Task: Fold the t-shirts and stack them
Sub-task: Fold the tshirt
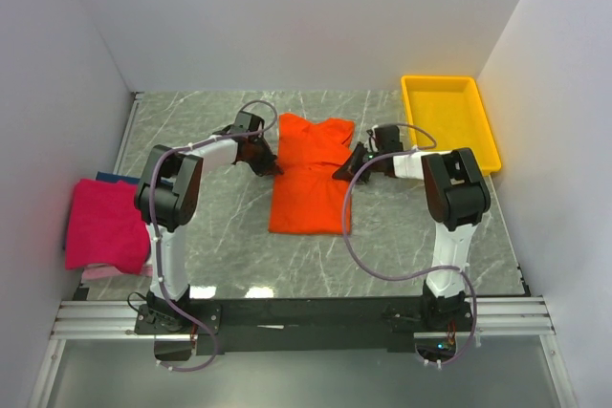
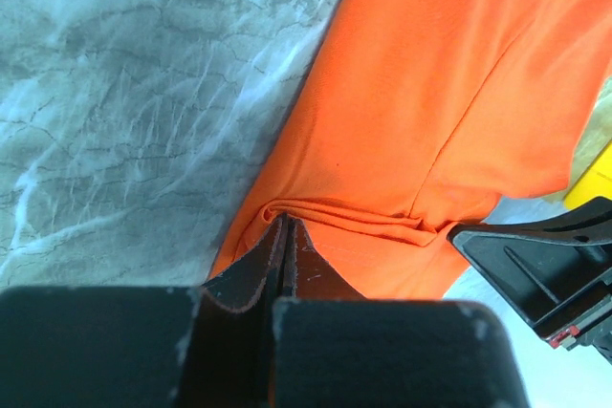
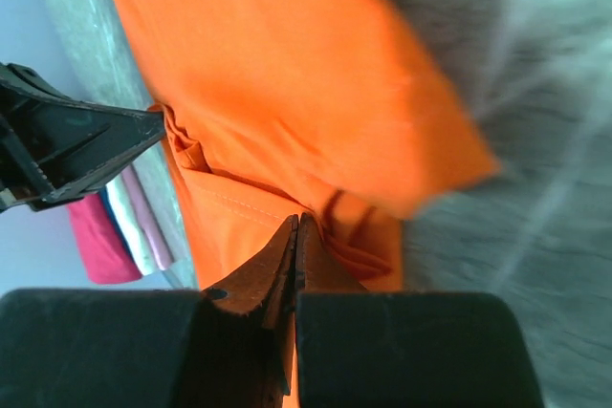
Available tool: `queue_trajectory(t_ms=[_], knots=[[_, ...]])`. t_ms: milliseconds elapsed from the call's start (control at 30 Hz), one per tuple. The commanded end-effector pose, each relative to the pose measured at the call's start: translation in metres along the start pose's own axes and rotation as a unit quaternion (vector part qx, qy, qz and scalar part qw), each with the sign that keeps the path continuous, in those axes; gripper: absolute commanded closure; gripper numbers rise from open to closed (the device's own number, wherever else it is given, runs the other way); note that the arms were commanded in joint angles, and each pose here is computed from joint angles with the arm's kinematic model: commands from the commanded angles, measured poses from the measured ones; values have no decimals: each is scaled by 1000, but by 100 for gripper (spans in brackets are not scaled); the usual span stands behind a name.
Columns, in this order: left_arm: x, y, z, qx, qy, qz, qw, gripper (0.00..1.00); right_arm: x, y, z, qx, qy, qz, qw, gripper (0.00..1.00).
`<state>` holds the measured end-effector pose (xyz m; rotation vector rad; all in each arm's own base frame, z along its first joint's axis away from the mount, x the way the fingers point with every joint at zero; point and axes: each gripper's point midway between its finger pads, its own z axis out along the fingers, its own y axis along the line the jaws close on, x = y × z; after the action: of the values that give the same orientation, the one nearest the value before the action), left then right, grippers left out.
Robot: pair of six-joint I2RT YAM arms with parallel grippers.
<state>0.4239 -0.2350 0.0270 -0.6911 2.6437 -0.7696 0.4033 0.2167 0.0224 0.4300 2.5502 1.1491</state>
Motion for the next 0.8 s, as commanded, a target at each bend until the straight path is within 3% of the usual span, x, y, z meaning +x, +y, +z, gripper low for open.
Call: queue_trajectory(t_ms=[0, 200, 333, 367, 400, 500, 633, 767], knots=[[-5, 15, 0, -21, -12, -7, 1000, 99, -4, -10, -9, -12, 2, 20, 1000, 100], [-6, 1, -9, 16, -7, 3, 1000, 99, -22, -21, -25, -11, -21, 39, 999, 100], [-24, -43, -41, 76, -38, 36, 996, 96, -32, -5, -40, -5, -40, 23, 999, 100], [-27, -51, -48, 84, -42, 43, 995, 94, -38, 2, -45, -9, -49, 13, 999, 100], [-30, -58, -55, 92, -45, 51, 993, 83, -39, 11, -53, -11, -56, 6, 998, 100], [-35, -75, -89, 105, -70, 68, 990, 70, -32, 28, -71, -17, -68, 3, 998, 100], [1, -71, -108, 122, -41, 76, 989, 78, 21, 55, -73, -38, -42, -30, 998, 100], [67, -38, -102, 115, 16, 81, 990, 90, 88, 61, -65, -66, 2, -35, 997, 100]])
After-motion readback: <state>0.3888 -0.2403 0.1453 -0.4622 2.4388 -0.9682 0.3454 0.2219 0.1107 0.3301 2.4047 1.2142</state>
